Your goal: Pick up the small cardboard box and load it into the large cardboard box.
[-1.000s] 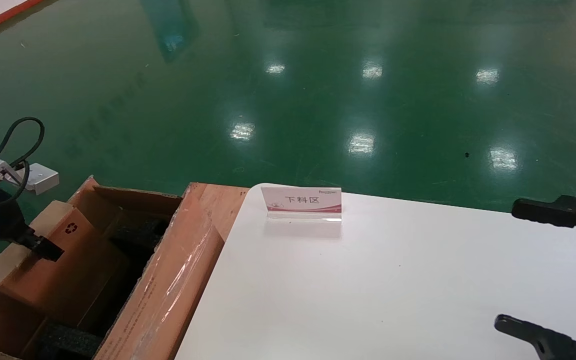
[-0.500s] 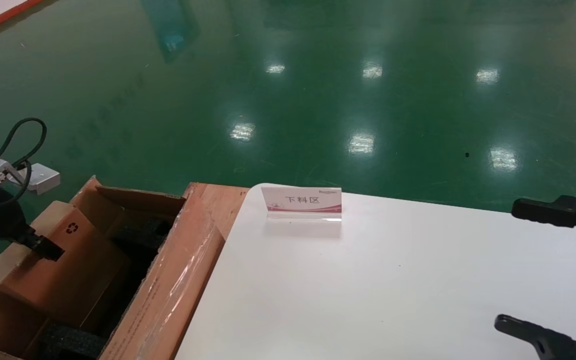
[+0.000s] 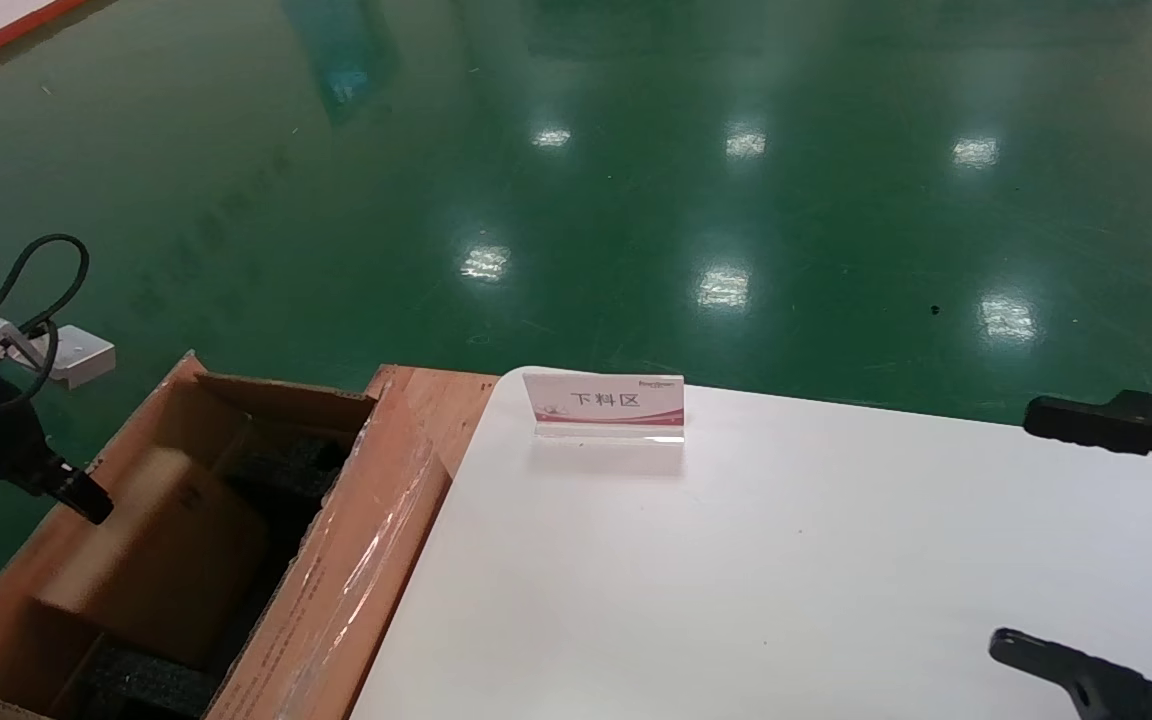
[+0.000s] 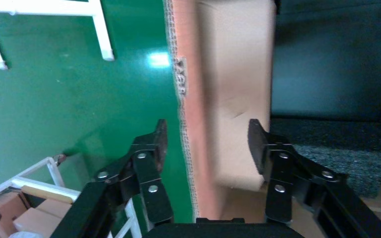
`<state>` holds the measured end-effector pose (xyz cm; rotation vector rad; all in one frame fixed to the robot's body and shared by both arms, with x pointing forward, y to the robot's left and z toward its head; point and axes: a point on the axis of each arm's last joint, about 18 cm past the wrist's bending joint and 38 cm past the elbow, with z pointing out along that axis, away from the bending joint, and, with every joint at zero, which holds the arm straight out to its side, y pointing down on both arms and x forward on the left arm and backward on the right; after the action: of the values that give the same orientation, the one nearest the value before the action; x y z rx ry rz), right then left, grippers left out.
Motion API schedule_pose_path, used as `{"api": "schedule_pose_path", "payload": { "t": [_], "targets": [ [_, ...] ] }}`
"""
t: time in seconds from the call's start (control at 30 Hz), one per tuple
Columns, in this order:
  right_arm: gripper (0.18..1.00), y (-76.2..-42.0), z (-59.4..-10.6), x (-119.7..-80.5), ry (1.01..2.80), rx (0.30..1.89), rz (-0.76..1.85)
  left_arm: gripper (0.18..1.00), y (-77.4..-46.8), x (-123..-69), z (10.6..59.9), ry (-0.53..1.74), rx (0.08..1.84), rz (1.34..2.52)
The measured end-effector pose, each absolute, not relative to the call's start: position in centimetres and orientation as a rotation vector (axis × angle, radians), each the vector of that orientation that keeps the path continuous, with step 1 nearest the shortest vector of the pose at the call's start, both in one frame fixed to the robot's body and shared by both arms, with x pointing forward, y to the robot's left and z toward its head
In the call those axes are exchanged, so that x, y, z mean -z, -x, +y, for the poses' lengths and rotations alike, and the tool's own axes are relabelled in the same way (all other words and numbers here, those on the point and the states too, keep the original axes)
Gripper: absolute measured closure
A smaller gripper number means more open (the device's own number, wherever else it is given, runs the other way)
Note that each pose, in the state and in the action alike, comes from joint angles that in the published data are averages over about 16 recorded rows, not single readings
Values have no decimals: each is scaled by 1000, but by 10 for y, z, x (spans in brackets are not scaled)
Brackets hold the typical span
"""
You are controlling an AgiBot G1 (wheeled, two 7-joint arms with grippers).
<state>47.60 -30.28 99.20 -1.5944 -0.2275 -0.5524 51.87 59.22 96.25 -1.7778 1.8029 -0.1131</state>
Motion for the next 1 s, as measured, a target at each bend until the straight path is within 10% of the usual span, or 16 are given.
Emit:
{"api": "schedule_pose_path", "payload": {
  "t": [1.0],
  "targets": [
    [178,-476,-303,-992,1594,553,-227,195,-520,-1060,492,1240,789,1855]
  ]
}}
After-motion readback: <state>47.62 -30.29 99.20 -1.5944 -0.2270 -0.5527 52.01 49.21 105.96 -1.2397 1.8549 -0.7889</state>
